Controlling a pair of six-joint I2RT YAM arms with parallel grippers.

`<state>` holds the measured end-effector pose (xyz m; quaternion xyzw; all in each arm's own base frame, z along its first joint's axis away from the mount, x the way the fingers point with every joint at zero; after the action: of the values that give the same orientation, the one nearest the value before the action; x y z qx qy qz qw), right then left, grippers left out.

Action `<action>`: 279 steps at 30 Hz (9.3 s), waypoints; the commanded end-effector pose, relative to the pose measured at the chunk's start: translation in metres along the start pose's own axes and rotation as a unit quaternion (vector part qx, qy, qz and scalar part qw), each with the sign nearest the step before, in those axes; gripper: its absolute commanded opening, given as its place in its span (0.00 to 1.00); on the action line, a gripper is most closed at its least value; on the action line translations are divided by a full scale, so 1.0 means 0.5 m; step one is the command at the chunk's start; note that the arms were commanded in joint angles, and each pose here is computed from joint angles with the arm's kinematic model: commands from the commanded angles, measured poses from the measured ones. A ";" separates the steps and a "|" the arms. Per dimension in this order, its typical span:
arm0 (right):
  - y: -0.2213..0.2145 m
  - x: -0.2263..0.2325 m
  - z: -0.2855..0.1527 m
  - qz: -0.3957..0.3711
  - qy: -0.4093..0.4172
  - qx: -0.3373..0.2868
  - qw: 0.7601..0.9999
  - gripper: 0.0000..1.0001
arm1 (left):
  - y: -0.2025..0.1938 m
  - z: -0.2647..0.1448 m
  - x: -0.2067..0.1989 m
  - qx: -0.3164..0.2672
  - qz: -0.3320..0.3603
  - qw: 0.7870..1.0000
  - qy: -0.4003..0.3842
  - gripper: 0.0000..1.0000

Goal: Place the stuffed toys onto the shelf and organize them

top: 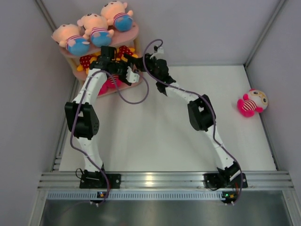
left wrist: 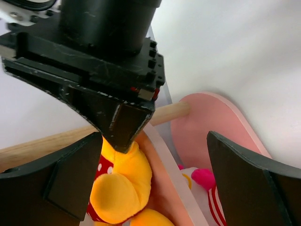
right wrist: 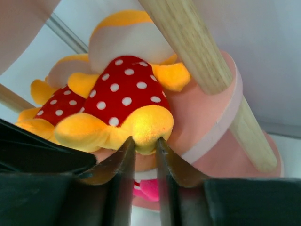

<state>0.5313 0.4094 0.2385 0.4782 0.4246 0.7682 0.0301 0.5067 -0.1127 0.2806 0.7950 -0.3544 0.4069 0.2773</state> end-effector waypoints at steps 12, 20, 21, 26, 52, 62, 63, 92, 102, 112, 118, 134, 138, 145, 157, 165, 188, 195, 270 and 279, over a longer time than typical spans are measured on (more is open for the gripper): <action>0.137 0.126 -0.122 -0.066 0.016 -0.045 0.997 0.89 | 0.083 -0.095 0.024 -0.006 -0.034 0.999 0.028 0.98; 0.227 0.099 -0.318 -0.105 -0.144 0.008 0.984 0.99 | 0.133 -0.146 0.027 -0.011 -0.116 0.992 0.047 0.98; 0.235 0.072 -0.350 -0.141 -0.194 0.023 0.970 0.99 | 0.142 -0.146 0.017 -0.013 -0.151 0.987 0.044 0.98; 0.300 -0.040 -0.561 -0.124 -0.432 0.057 0.891 0.99 | 0.195 -0.173 0.007 0.028 -0.323 0.944 0.054 0.98; 0.554 -0.457 -1.061 0.069 -0.656 -0.134 0.740 0.97 | 0.320 -0.197 -0.203 0.127 -0.503 0.855 -0.002 0.96; 0.522 -0.571 -1.028 0.111 -0.643 -0.062 0.756 0.89 | 0.312 -0.181 -0.201 0.120 -0.502 0.857 -0.017 0.96; 0.514 -0.573 -1.022 0.111 -0.641 -0.057 0.757 0.89 | 0.311 -0.182 -0.200 0.120 -0.500 0.857 -0.016 0.96; 0.149 -0.073 -0.558 0.070 -0.300 0.177 0.935 0.00 | 0.446 -0.104 -0.204 -0.002 -0.334 0.937 -0.105 0.88; 0.055 0.107 -0.506 0.082 -0.231 0.235 0.941 0.00 | 0.548 -0.057 -0.162 -0.083 -0.174 0.978 -0.082 0.91; 0.044 0.167 -0.494 0.075 -0.204 0.232 0.948 0.00 | 0.546 -0.020 -0.130 -0.043 -0.275 0.960 -0.036 0.91; 0.048 0.178 -0.494 0.079 -0.200 0.228 0.950 0.00 | 0.546 -0.006 -0.120 -0.052 -0.262 0.963 -0.040 0.89; 0.091 0.274 -0.471 0.144 -0.123 0.207 0.960 0.00 | 0.512 0.011 -0.176 0.027 -0.043 0.996 -0.069 0.66; 0.092 0.296 -0.473 0.161 -0.107 0.208 0.959 0.00 | 0.495 0.018 -0.164 0.056 0.003 0.998 -0.037 0.72; 0.088 0.298 -0.483 0.186 -0.103 0.206 0.955 0.00 | 0.474 0.006 -0.137 0.108 0.073 0.991 0.013 0.67; 0.083 0.287 -0.469 0.161 -0.107 0.216 0.957 0.09 | 0.464 0.000 -0.100 0.118 -0.020 0.991 0.064 0.00; 0.066 0.168 -0.498 0.163 -0.185 0.221 0.944 0.53 | 0.419 0.009 -0.136 0.055 -0.110 0.990 0.071 0.00; 0.116 0.016 -0.569 0.077 -0.316 0.171 0.930 0.52 | 0.185 0.076 -0.237 -0.004 0.094 0.992 0.085 0.00; 0.094 -0.020 -0.534 0.074 -0.326 0.198 0.921 0.52 | 0.104 0.114 -0.202 -0.001 0.115 0.987 0.112 0.00; 0.103 -0.042 -0.491 0.048 -0.334 0.205 0.919 0.54 | 0.074 0.013 -0.220 0.051 0.074 0.988 0.124 0.91; 0.170 -0.066 -0.628 0.008 -0.402 0.158 0.902 0.55 | 0.220 -0.117 -0.315 0.186 -0.416 0.890 0.022 0.89</action>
<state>0.3494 0.1753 0.1985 0.7454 0.5062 0.4299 0.0583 0.3603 -0.1054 0.1984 0.8499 -0.1633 0.4154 0.2800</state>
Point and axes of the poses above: each gripper's point midway between its finger pads, its own z axis out along the fingers, its own x axis along the line the jaws close on, y = z × x, the point moved 7 cm from there along -z, back along the fingers, and after that the axes turned 9 degrees about z, right-handed, at the moved point
